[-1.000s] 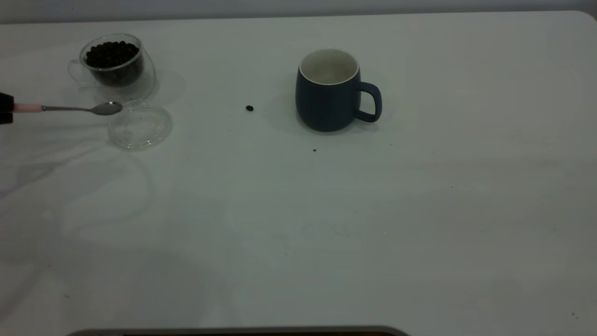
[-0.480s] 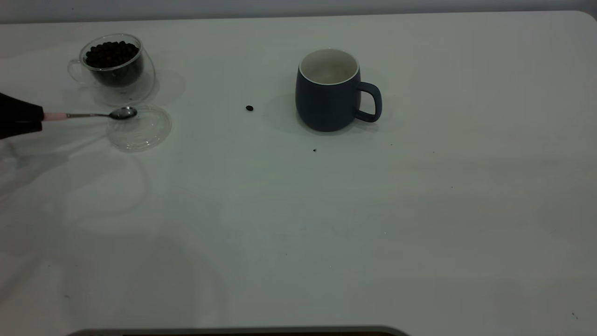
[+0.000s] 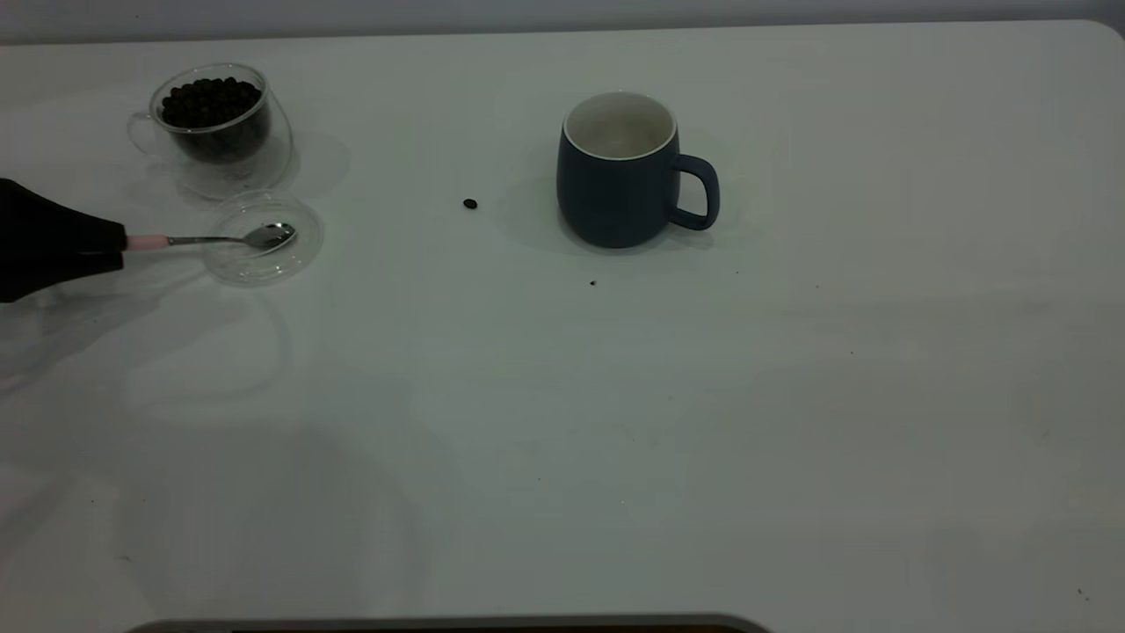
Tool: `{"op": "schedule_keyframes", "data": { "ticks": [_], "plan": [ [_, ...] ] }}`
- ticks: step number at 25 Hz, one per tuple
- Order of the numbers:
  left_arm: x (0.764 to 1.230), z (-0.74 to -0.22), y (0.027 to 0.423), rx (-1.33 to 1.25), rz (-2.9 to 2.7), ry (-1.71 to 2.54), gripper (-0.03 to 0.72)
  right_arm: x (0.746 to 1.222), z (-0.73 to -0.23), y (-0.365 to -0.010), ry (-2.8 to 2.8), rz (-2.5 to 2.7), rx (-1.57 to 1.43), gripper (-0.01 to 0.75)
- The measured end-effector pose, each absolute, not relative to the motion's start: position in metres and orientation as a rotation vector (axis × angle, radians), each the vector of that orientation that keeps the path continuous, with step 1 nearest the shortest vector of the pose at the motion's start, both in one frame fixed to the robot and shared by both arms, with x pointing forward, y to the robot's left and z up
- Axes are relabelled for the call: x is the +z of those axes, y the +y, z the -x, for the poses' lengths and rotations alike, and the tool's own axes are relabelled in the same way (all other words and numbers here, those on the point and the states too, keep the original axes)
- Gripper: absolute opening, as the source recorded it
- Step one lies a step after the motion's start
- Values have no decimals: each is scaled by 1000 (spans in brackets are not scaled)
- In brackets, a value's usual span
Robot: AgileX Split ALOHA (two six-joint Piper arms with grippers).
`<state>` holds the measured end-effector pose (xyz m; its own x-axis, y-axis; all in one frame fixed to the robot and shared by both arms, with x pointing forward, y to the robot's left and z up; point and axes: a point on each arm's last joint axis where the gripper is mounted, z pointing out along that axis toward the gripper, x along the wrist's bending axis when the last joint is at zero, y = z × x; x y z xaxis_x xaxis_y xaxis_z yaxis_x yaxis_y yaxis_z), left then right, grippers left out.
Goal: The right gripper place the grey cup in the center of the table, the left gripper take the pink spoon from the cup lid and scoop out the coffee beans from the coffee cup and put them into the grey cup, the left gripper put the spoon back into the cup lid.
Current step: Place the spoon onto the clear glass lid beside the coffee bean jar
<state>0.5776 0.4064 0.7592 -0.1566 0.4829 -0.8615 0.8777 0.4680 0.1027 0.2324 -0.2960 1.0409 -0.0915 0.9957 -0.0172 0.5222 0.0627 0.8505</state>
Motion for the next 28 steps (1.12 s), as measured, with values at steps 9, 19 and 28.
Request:
{"op": "schedule_keyframes", "data": {
  "ticks": [9, 19, 28],
  "plan": [
    [757, -585, 396, -514, -1149, 1778, 134, 1041, -232, -296, 1692, -1529, 926, 590],
    [746, -584, 388, -531, -1157, 1796, 290, 1041, -232, -296, 1692, -1529, 926, 590],
    [746, -585, 388, -471, -1237, 1734, 642, 1041, -232, -296, 1692, -1529, 926, 590]
  ]
}}
